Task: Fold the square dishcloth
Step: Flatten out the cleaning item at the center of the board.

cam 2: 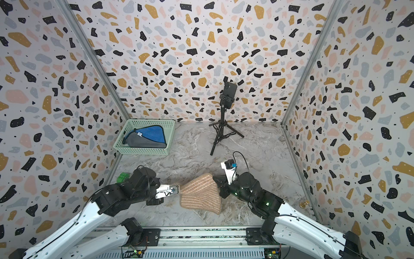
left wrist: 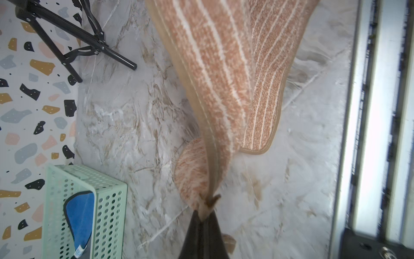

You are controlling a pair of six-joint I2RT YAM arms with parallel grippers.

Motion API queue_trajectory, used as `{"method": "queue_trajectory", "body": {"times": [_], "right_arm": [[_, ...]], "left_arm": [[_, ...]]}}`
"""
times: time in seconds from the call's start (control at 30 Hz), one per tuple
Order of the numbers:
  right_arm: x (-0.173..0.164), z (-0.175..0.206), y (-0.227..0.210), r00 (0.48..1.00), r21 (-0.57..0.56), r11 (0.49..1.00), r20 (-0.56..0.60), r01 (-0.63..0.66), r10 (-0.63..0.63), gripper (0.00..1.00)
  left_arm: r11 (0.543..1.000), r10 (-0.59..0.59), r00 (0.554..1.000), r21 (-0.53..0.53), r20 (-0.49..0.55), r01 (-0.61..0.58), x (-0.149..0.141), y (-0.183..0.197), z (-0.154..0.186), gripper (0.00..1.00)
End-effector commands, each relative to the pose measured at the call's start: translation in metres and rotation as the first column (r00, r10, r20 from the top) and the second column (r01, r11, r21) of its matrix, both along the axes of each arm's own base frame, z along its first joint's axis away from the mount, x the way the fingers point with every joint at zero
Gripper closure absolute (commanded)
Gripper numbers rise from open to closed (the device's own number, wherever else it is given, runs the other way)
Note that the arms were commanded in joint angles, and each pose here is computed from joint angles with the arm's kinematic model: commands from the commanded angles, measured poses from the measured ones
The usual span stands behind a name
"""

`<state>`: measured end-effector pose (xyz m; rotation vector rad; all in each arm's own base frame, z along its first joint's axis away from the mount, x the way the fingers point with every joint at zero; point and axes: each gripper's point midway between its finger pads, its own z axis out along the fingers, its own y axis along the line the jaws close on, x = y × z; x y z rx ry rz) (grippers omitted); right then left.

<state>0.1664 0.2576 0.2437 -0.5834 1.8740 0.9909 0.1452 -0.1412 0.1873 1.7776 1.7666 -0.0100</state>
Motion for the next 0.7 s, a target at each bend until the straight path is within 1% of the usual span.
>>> {"method": "queue_trajectory", "body": {"times": [0.0, 0.03, 0.13, 0.17, 0.2, 0.3, 0.33, 0.4, 0.5, 0.57, 0.67], "right_arm": [[-0.022, 0.013, 0.002, 0.997, 0.058, 0.995, -0.013, -0.081, 0.081, 1.0], [-0.02, 0.012, 0.001, 0.998, 0.058, 0.996, -0.019, -0.062, 0.063, 1.0], [-0.006, -0.017, -0.004, 0.997, -0.05, 0.998, -0.073, 0.023, -0.027, 1.0], [0.0, -0.03, -0.002, 0.994, -0.096, 0.994, -0.092, 0.044, -0.053, 1.0], [0.009, -0.048, 0.002, 0.989, -0.154, 0.986, -0.118, 0.067, -0.085, 1.0], [0.032, -0.082, 0.01, 0.976, -0.257, 0.96, -0.151, 0.113, -0.155, 1.0], [0.04, -0.098, 0.01, 0.968, -0.303, 0.944, -0.167, 0.13, -0.187, 1.0], [0.062, -0.114, 0.01, 0.952, -0.342, 0.923, -0.178, 0.178, -0.25, 1.0], [0.092, -0.133, 0.0, 0.916, -0.392, 0.882, -0.188, 0.261, -0.355, 1.0], [0.106, -0.144, -0.004, 0.894, -0.401, 0.867, -0.202, 0.298, -0.4, 1.0], [0.123, -0.154, -0.007, 0.875, -0.425, 0.841, -0.19, 0.336, -0.445, 1.0]], "left_arm": [[0.988, 0.02, 0.987, 0.155, -0.158, 0.005, -0.043, 0.041, -0.017, 1.0], [0.986, 0.033, 0.988, 0.164, -0.153, -0.007, -0.042, 0.043, -0.017, 1.0], [0.98, 0.062, 0.989, 0.198, -0.133, -0.035, -0.027, 0.04, -0.027, 1.0], [0.976, 0.078, 0.989, 0.212, -0.126, -0.05, -0.017, 0.036, -0.032, 1.0], [0.97, 0.099, 0.99, 0.233, -0.104, -0.073, -0.001, 0.029, -0.038, 1.0], [0.951, 0.133, 0.99, 0.287, -0.042, -0.116, 0.039, 0.012, -0.056, 1.0], [0.939, 0.147, 0.989, 0.317, -0.029, -0.131, 0.05, 0.009, -0.063, 1.0], [0.905, 0.178, 0.984, 0.394, -0.005, -0.161, 0.072, 0.006, -0.075, 1.0], [0.83, 0.21, 0.977, 0.522, 0.035, -0.197, 0.105, 0.004, -0.1, 1.0], [0.799, 0.213, 0.974, 0.562, 0.071, -0.216, 0.124, 0.002, -0.113, 1.0], [0.778, 0.223, 0.97, 0.582, 0.094, -0.235, 0.147, -0.004, -0.131, 1.0]]}}
